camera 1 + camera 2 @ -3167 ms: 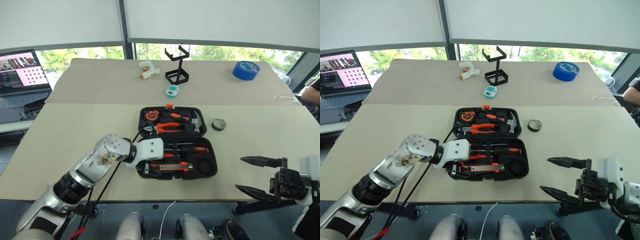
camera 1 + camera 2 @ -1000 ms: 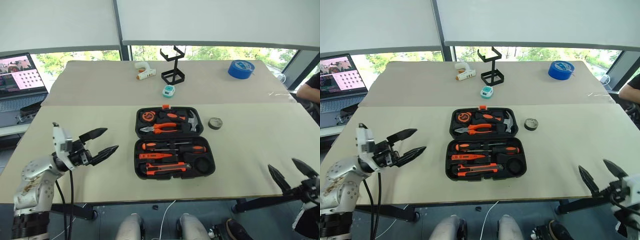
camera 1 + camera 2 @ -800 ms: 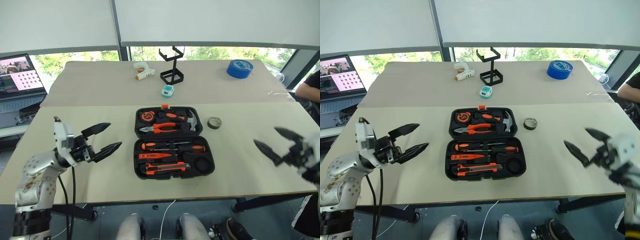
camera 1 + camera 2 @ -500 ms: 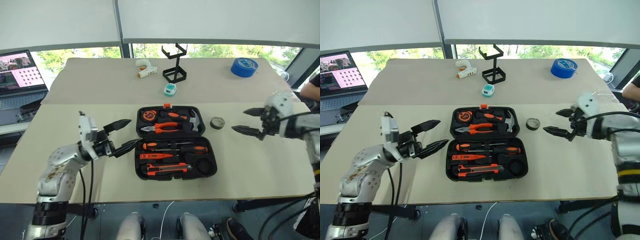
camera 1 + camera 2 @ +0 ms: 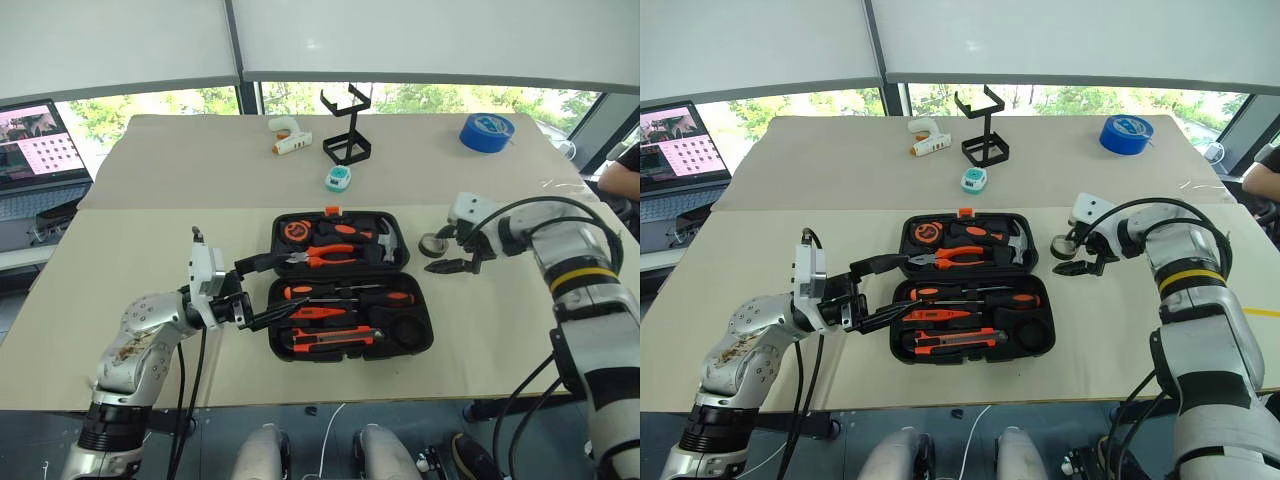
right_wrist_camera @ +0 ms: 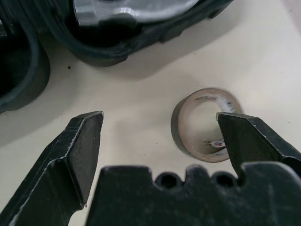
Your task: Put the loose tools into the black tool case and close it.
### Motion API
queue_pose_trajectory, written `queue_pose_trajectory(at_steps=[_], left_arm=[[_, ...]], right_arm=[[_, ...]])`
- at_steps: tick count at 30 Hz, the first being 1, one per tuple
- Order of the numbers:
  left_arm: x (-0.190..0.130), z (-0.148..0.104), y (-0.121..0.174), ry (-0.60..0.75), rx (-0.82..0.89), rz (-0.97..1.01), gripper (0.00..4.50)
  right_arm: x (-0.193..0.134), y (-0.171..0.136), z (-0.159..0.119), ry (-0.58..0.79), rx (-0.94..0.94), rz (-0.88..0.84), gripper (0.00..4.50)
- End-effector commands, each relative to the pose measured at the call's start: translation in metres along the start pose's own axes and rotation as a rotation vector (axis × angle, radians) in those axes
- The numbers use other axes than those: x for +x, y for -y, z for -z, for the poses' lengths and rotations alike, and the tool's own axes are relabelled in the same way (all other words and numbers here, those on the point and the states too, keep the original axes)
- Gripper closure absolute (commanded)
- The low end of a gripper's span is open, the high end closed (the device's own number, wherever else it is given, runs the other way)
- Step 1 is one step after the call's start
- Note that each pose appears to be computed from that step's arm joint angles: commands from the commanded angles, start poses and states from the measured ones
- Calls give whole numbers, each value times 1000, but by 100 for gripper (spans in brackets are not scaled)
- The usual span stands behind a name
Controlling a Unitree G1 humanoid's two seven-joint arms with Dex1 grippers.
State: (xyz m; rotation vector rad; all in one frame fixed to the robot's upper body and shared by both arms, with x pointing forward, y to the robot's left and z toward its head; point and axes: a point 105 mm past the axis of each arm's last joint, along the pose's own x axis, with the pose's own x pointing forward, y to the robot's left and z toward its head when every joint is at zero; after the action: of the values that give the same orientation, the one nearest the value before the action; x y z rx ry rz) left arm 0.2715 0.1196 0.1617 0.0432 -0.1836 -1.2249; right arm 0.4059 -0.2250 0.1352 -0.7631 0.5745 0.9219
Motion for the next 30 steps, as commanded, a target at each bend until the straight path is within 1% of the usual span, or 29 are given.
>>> queue_pose_trajectory(at_steps=[1,4,9,10,13,15,18,19,20,22,24,27,29,30], left_arm=[[3,-8,6,13,46,34,0],[4,-6,6,11,45,43,0],[5,-3,7,2,45,57,0],[5,-2,8,1,44,58,0],[1,2,11,-22,45,73,0],[-2,4,13,-35,48,85,0],[-9,10,21,-74,58,138,0],[-12,11,23,-83,59,153,0],[-15,13,26,-92,56,173,0],[-19,15,32,-98,46,200,0],[-20,16,35,-98,39,212,0],[-21,17,39,-96,29,215,0],[-20,19,41,-93,20,209,0],[-20,22,42,-94,17,207,0]], right_arm=[[-2,10,-2,-25,-1,54,144],[3,9,-2,-24,2,58,241],[5,10,3,-47,-22,74,419],[5,11,1,-40,-30,80,439],[-8,17,-15,29,-84,89,439],[-18,16,-30,108,-89,44,439],[-40,-8,-66,272,-51,-206,439],[-46,-19,-74,301,-39,-277,439],[-53,-37,-82,315,-47,-349,439],[-59,-76,-84,276,-59,-491,439],[-63,-101,-82,239,-40,-568,439],[-60,-125,-79,204,2,-607,439],[-54,-137,-71,171,33,-606,439],[-47,-142,-63,132,48,-592,439]])
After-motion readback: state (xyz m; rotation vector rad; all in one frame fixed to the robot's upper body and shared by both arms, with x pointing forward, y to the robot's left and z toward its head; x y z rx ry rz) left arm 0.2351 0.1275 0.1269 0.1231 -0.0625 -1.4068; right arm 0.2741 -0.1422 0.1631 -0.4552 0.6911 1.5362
